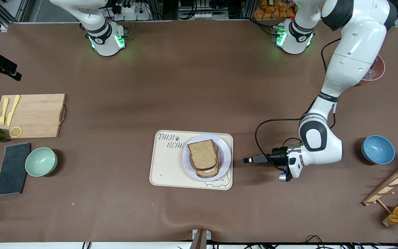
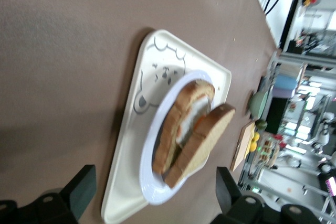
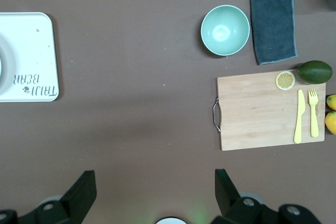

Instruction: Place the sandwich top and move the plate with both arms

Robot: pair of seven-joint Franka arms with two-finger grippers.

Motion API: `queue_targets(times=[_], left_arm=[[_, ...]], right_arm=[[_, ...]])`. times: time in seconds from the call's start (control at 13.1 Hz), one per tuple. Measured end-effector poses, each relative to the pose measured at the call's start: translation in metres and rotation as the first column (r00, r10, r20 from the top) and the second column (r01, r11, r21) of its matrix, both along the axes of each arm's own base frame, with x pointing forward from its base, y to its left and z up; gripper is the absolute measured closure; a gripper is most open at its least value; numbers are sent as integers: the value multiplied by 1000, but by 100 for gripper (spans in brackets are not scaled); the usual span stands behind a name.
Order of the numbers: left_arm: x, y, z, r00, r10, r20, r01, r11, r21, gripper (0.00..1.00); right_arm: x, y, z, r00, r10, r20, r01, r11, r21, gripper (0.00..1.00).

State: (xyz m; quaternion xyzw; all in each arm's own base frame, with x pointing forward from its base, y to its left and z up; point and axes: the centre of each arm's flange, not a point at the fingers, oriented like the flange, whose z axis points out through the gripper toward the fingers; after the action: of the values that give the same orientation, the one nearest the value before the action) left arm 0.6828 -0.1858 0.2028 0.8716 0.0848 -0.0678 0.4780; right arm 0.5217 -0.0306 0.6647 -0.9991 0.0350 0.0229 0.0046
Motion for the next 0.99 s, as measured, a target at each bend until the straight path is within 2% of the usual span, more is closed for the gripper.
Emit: queue_targets(times=[0.23,0.38,0.54,0.69,0.84,0.99], left_arm=[[7,1,78,999,-39,-32,41,997,71,0],[5,3,133,996,-76,-41,82,980,183,0],[-7,4,181,989,-146,-28,147,935,324,0],[-24,8,222,971,-237,-25,222,861,457,0],[-40,18,256,951,-307,-36,270,770,578,0],[-51,37,292,937,-348,-25,257,641,723,0]], right_arm=[[0,0,0,1000,0,0,0,1000,0,0],[0,0,0,1000,0,1,0,1000,0,0],[0,0,1,1000,0,2,0,1000,0,0],[0,0,2,1000,0,4,0,1000,0,0],[0,0,2,1000,0,4,0,1000,0,0],[0,0,2,1000,0,5,0,1000,0,0]])
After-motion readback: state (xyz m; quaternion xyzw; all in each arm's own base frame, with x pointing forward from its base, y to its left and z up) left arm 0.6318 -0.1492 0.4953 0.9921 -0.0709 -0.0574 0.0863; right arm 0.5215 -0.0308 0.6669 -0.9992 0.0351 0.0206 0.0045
